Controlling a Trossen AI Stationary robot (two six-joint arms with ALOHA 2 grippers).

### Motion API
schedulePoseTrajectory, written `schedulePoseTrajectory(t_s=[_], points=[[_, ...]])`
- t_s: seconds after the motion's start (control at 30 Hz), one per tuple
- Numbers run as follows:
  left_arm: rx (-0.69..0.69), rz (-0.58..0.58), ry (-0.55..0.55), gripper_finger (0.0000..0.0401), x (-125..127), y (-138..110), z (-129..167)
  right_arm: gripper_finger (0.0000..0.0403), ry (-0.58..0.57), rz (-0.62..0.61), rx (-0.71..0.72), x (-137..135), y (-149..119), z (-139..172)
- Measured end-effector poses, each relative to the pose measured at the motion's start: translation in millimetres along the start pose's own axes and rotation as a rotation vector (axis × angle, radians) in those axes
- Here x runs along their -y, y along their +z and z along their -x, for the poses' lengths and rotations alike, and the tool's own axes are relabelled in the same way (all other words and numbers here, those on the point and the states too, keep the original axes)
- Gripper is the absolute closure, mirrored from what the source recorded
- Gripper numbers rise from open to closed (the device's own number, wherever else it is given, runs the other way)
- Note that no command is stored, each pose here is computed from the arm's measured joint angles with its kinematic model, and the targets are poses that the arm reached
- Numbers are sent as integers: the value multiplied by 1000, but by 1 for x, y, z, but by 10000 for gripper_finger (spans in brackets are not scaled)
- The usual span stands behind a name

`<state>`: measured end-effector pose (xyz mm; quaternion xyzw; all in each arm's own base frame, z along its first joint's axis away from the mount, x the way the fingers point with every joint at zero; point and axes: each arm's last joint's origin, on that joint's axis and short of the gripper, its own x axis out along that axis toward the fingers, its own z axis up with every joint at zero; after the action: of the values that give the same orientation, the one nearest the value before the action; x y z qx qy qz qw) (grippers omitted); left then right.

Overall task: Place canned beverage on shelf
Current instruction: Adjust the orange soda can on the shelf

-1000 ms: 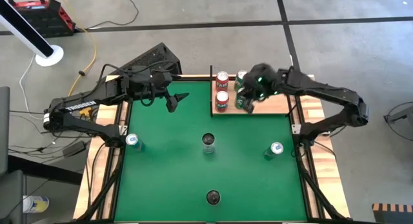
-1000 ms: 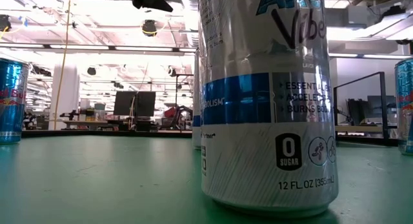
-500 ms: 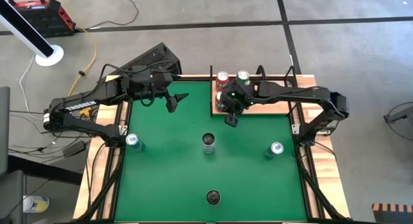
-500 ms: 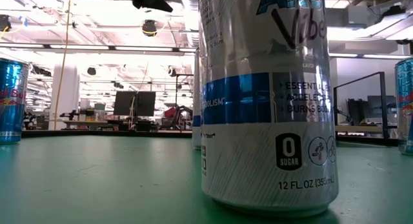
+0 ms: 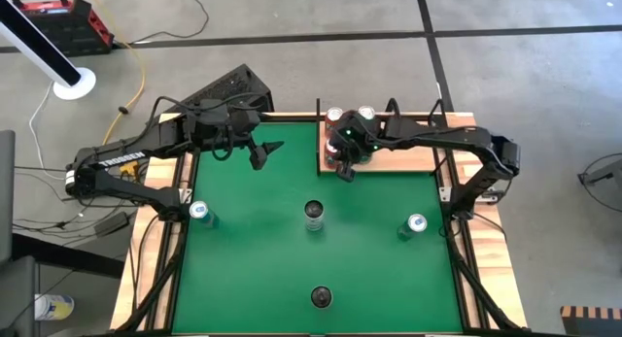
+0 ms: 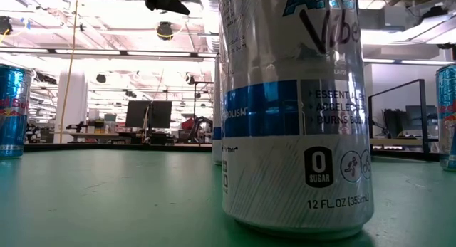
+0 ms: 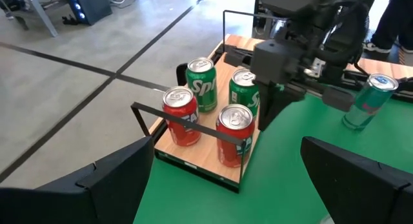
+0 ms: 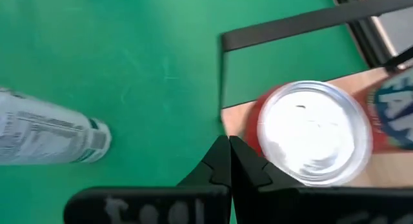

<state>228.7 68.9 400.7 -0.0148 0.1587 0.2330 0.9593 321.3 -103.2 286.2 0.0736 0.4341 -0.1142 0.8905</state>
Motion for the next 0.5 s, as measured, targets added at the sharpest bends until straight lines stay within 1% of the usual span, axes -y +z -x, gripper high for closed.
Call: schedulePoseTrajectory(t_s=[0.27, 0.5], points=[[1, 2, 0, 24, 0, 0, 0, 384, -13, 19, 4, 7, 0, 0], [1, 7, 0, 24, 0, 0, 0, 384, -28, 7, 4, 16, 0, 1]])
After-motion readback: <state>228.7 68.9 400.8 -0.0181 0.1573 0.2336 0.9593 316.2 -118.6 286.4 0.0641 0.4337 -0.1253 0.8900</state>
